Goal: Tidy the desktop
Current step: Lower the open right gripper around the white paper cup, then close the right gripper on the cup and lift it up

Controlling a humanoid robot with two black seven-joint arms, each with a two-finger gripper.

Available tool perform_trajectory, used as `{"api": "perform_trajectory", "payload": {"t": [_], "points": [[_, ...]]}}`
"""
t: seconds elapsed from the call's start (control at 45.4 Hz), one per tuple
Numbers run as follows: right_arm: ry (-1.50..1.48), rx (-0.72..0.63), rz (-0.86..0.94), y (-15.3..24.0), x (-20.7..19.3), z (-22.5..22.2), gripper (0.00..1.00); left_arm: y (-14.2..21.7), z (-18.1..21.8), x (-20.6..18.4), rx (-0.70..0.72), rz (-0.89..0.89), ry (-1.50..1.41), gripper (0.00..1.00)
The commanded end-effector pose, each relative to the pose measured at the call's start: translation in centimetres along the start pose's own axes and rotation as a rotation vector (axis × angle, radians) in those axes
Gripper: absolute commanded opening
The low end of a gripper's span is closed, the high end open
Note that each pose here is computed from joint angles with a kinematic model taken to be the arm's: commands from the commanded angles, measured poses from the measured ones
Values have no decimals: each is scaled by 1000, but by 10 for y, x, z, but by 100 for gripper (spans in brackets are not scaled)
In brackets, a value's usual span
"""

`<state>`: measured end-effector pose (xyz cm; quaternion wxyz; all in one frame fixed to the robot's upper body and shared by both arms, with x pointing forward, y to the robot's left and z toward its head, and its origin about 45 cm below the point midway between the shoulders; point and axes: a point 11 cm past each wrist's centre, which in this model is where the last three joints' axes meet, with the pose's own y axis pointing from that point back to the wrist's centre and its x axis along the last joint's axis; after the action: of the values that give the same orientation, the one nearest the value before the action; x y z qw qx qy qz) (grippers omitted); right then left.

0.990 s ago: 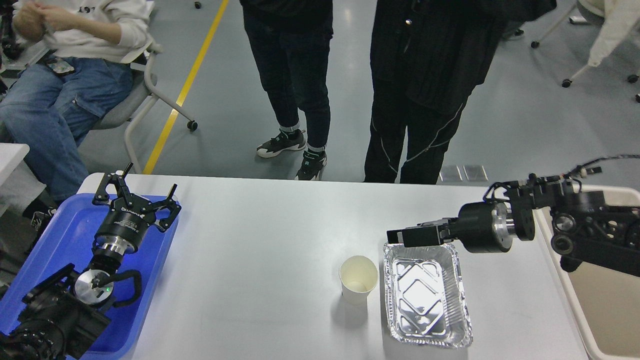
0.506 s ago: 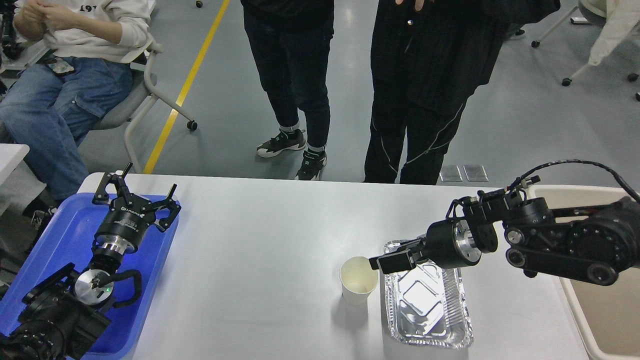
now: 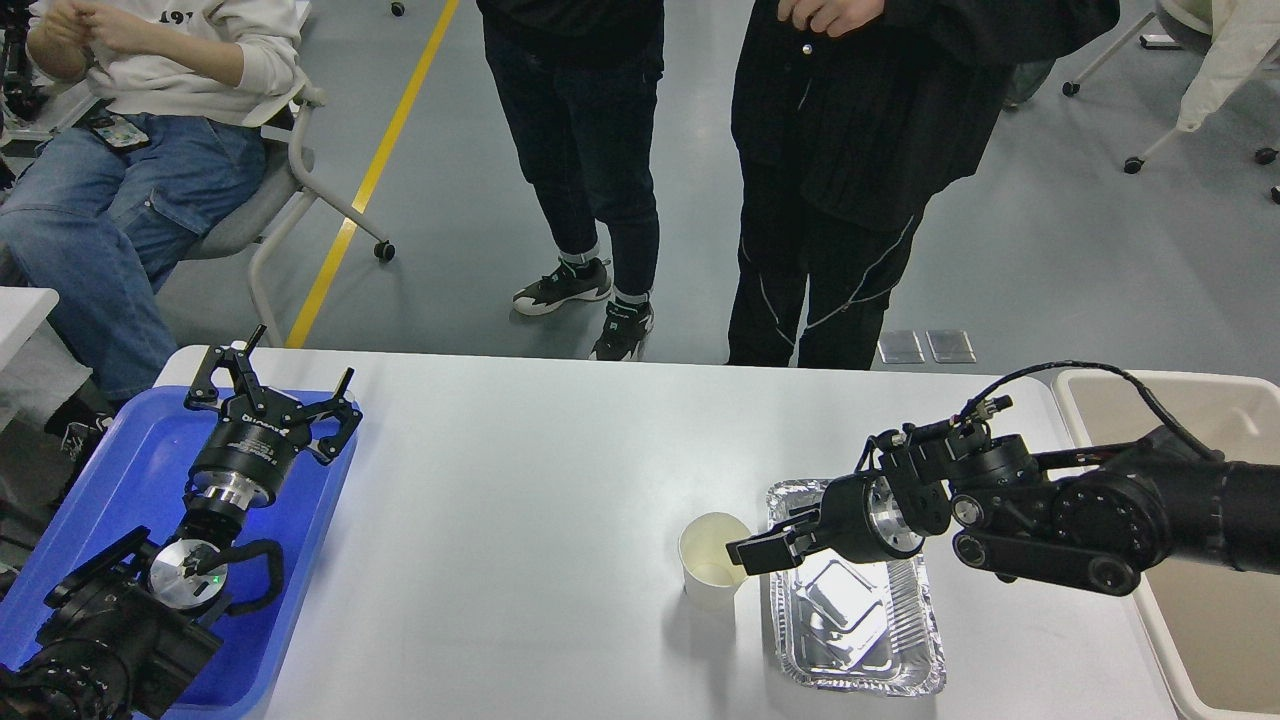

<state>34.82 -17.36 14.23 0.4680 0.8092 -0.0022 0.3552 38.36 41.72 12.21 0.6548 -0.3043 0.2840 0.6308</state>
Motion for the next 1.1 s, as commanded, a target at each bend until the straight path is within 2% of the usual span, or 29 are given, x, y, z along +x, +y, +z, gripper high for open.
{"api": "perform_trajectory", "payload": {"t": [0.0,0.154,0.308,0.484,0.572,0.616,0.682,0.748,0.902,1.078], "points": [[-9,-10,13,-21,-3,-2,100,0,0,0,0,0,1,100],[-5,-6,23,-23,-1,-4,99,0,0,0,0,0,1,100],[-5,-18,35,-23,0,0,91,0,0,0,0,0,1,100],[1,-20,59,-24,0,1,90,1,-1,0,1,1,1,100],[3,-21,56,-24,-1,2,85,0,0,0,0,0,1,100],[4,-22,56,-24,-1,2,74,0,0,0,0,0,-1,100],[-2,-24,39,-24,-3,2,38,0,0,0,0,0,1,100],[-2,-20,32,-24,-5,1,18,0,0,0,0,0,1,100],[4,-15,23,-25,-7,0,2,0,0,0,0,0,1,100],[13,-19,26,-24,-5,1,0,0,0,0,0,0,1,100]]}}
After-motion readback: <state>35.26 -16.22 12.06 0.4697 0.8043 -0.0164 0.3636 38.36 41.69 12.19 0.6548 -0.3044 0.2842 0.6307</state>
